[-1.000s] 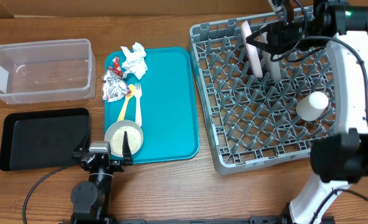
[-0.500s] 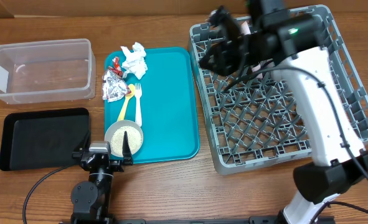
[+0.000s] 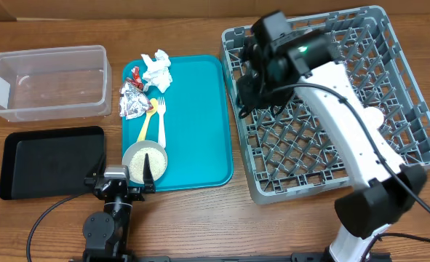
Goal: Sort waste into correct bins and load items into the dishwasher rack
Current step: 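Move the right gripper over the teal tray toward the white fork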
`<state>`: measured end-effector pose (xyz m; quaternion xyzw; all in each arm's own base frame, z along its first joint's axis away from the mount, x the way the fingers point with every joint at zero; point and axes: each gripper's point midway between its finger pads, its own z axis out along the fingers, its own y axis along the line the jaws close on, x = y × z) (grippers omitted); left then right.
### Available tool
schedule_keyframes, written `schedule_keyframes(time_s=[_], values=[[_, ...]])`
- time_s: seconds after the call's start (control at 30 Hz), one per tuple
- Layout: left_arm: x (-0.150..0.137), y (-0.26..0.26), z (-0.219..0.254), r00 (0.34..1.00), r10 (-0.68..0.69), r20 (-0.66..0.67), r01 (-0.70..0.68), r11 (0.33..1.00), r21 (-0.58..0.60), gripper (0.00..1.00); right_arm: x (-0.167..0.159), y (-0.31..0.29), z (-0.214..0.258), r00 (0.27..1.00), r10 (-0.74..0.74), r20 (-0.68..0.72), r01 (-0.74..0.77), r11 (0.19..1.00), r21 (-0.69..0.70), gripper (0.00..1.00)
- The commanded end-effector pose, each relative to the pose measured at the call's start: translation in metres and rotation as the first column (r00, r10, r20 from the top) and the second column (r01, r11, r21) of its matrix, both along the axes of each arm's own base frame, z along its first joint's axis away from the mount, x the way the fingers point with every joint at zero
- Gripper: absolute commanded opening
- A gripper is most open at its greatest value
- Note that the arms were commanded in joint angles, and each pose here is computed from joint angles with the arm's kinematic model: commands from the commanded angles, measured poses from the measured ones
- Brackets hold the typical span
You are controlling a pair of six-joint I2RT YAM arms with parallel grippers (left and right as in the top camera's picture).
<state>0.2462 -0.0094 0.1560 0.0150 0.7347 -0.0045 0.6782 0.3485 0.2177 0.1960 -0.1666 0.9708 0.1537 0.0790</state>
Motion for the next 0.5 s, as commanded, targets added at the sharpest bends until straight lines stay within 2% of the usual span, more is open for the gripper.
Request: schedule_keyframes(time_s=[0.0, 0.1, 0.27, 0.3, 0.33, 0.43, 0.47], values=[[0.000, 0.000, 0.001, 1.000, -0.002, 0.006, 0.002, 1.000, 0.008, 1.00, -0.016, 0.027, -0.031, 0.993, 0.111, -0.043, -0.110, 0.994, 0.029, 0.50], [0.000, 0.000, 0.000, 1.000, -0.002, 0.006, 0.002, 1.000, 0.008, 1.00, -0.018, 0.036, -0.050, 0.991, 0.131, -0.023, -0.131, 0.991, -0.001, 0.49], [0.000, 0.000, 0.000, 1.000, -0.003, 0.006, 0.003, 1.000, 0.008, 1.00, -0.014, 0.066, -0.057, 0.978, 0.200, 0.062, -0.202, 0.979, 0.040, 0.45], [0.000, 0.000, 0.001, 1.000, -0.002, 0.006, 0.002, 1.000, 0.008, 1.00, -0.011, 0.075, -0.057, 0.973, 0.211, 0.092, -0.216, 0.975, 0.052, 0.46], [0.000, 0.000, 0.001, 1.000, -0.002, 0.006, 0.002, 1.000, 0.008, 1.00, -0.008, 0.090, -0.058, 0.965, 0.228, 0.131, -0.239, 0.969, 0.069, 0.50], [0.000, 0.000, 0.000, 1.000, -0.003, 0.006, 0.003, 1.000, 0.008, 1.00, -0.006, 0.113, -0.066, 0.962, 0.225, 0.153, -0.241, 0.966, 0.095, 0.53], [0.000, 0.000, 0.000, 1.000, -0.002, 0.006, 0.002, 1.000, 0.008, 1.00, -0.006, 0.117, -0.068, 0.961, 0.226, 0.159, -0.244, 0.965, 0.099, 0.56]])
